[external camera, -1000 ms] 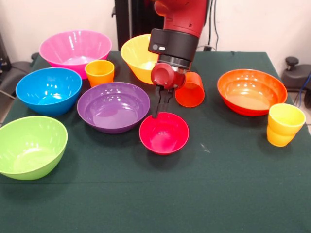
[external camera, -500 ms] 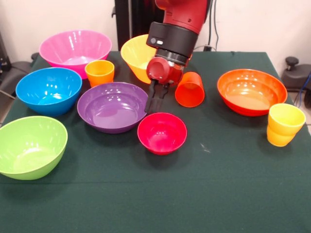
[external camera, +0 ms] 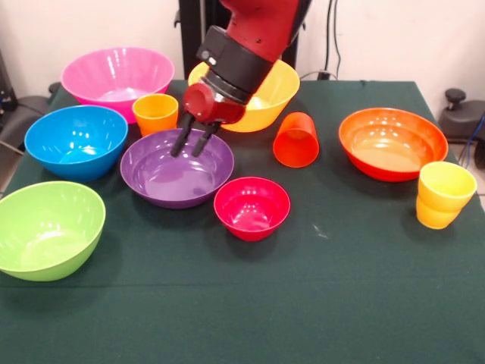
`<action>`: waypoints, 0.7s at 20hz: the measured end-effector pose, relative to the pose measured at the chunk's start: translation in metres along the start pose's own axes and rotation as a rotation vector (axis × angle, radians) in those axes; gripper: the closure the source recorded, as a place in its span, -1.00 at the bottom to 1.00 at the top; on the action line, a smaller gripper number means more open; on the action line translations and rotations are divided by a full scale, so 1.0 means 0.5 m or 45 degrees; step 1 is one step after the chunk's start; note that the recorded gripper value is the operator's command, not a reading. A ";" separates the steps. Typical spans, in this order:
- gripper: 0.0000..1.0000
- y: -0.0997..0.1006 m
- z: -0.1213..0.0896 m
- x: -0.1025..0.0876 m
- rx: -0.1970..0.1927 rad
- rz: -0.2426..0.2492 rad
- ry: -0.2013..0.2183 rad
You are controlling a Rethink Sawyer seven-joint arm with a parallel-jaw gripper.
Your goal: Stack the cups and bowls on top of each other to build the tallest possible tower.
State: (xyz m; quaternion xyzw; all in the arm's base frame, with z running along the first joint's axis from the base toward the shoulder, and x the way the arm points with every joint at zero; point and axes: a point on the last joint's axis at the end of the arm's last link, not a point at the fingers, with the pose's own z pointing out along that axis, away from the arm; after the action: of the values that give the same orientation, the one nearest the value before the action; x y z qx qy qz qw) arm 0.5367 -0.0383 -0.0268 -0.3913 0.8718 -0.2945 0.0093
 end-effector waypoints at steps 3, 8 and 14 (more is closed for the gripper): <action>-1.00 0.011 0.012 0.017 -0.046 0.023 0.073; -1.00 0.035 0.025 0.030 -0.122 0.052 0.149; -1.00 0.052 0.023 0.014 -0.196 0.107 0.123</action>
State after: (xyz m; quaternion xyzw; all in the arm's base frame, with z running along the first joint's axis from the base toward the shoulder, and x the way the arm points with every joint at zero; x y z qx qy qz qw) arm 0.5171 -0.0352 -0.0485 -0.3393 0.9070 -0.2444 -0.0507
